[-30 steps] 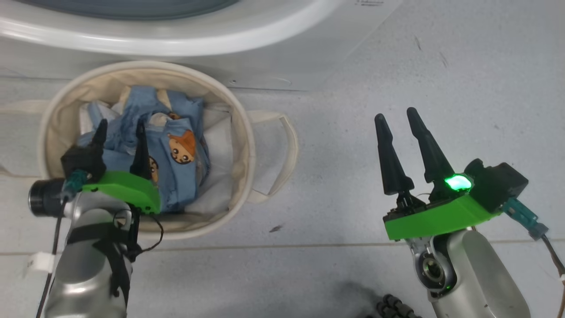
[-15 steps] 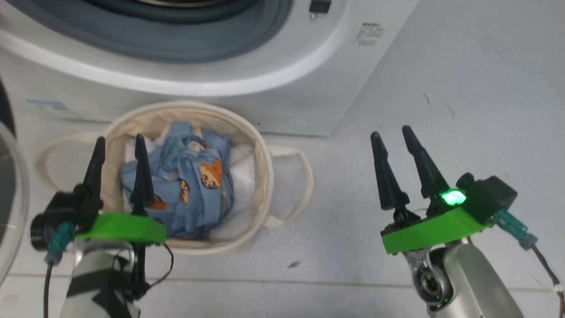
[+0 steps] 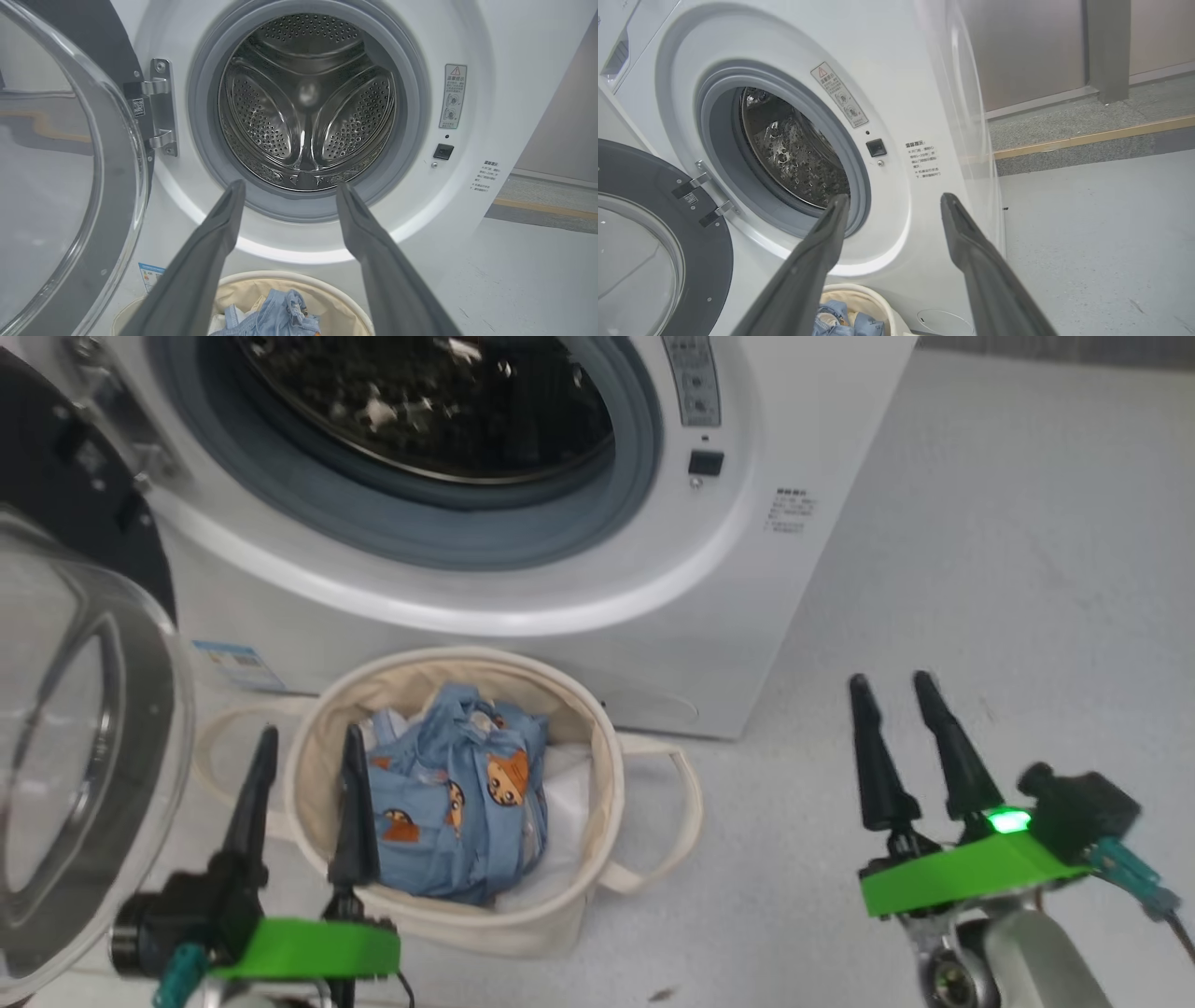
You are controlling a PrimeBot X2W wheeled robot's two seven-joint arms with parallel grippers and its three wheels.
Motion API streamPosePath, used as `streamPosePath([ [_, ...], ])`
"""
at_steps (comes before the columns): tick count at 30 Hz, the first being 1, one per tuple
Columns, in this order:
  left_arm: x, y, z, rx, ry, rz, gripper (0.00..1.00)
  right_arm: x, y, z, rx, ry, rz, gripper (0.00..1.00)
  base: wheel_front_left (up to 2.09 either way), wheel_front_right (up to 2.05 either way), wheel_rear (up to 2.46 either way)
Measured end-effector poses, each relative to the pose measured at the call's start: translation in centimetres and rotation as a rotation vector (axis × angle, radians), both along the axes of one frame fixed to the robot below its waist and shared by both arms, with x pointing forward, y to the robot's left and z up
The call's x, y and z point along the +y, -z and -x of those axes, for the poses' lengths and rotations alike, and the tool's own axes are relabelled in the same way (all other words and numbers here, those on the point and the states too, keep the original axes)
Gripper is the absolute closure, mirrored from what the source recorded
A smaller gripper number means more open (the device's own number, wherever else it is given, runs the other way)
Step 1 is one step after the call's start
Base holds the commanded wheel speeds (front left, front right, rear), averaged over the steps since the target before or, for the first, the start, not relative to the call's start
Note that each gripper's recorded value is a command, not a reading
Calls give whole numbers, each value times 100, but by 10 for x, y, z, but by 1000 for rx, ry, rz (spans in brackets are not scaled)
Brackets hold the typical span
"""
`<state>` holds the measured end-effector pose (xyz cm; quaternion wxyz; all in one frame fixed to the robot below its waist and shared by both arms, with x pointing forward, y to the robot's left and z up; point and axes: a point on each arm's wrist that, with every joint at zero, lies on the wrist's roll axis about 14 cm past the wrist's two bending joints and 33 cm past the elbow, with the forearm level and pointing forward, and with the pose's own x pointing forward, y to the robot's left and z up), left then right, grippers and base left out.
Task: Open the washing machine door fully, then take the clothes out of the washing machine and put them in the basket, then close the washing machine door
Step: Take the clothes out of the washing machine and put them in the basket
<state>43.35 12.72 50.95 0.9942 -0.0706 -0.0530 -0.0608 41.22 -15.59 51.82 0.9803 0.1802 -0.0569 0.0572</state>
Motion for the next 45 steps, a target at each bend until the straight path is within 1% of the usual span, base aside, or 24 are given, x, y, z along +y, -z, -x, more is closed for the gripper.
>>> streamPosePath([
  [2,0,-3,10,-5,2,-12,0,-5,-6,4,-15,16,-2,0,0,0,0],
  [6,3,-10,24,-24,-1,-45,0,-2,-9,16,-23,9,-6,0,0,0,0],
  [12,2,-15,35,-33,1,-35,0,-6,-7,28,-12,23,-27,0,0,0,0],
  [26,-1,-10,36,-13,11,8,0,-15,-5,31,-6,51,-33,0,0,0,0],
  [45,-9,-7,36,-5,35,-4,0,-24,8,34,35,78,-22,0,0,0,0],
])
